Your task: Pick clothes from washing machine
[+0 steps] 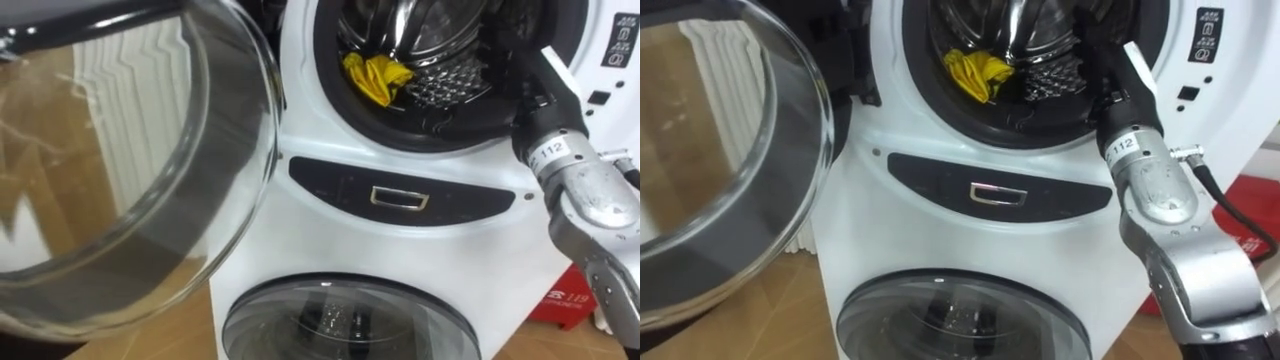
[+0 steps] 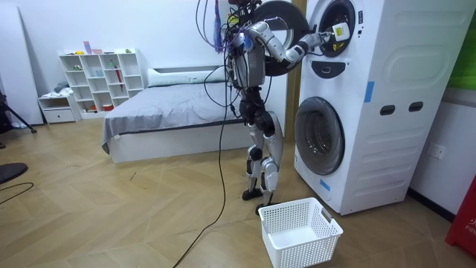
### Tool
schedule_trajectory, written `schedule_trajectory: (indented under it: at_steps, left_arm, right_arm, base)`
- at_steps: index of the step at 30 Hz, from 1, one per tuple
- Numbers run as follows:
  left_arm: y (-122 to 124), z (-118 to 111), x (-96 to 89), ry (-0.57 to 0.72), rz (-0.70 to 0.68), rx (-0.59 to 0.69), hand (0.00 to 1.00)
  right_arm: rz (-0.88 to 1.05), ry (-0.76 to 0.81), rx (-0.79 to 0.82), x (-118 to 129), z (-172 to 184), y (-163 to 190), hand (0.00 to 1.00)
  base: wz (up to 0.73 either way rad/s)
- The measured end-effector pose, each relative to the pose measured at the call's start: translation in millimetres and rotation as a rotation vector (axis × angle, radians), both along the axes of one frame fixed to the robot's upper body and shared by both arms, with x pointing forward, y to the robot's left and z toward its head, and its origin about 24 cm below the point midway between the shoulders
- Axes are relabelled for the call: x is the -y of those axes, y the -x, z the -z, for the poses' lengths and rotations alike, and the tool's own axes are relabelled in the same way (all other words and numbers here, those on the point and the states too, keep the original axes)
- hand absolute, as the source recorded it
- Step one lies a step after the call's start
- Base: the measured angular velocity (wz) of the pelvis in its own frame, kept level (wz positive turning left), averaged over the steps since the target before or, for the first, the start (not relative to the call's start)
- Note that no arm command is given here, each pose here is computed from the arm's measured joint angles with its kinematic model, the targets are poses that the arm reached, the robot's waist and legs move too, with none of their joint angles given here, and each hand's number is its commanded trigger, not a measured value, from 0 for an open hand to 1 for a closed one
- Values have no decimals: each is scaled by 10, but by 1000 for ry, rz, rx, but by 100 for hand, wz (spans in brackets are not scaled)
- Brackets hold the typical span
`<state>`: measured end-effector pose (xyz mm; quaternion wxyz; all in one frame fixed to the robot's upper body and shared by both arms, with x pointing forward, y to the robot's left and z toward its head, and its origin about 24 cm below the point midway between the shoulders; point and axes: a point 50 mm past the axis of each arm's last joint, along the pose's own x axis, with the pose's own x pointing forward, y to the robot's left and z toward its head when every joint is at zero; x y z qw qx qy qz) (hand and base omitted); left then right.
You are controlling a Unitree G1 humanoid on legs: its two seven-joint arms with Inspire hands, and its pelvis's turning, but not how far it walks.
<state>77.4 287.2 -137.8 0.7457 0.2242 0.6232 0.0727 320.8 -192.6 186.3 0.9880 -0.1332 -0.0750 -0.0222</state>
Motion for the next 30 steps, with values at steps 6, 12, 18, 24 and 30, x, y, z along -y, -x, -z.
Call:
schedule_trajectory:
  at_steps: [6, 12, 18, 24, 30]
  left_arm:
    - [27, 1, -12, -10, -4, -22, 0]
    - [35, 0, -15, -12, -12, -36, 0]
    - [-27, -10, -6, -9, -8, -27, 0]
    - [-156, -41, 4, -9, 3, -1, 0]
    - [-279, -63, 26, -10, 24, 23, 0]
  right_arm:
    - [4, 11, -14, -15, -25, 2, 0]
    - [1, 51, -20, -23, -18, -1, 0]
    - [-9, 133, -27, -70, -14, -39, 0]
    - [3, 286, -30, -169, 34, -41, 0]
    - [-6, 365, -43, -227, 38, -21, 0]
  base:
    - [1]
    - [1]
    - [0]
    - [-10]
    - [-1]
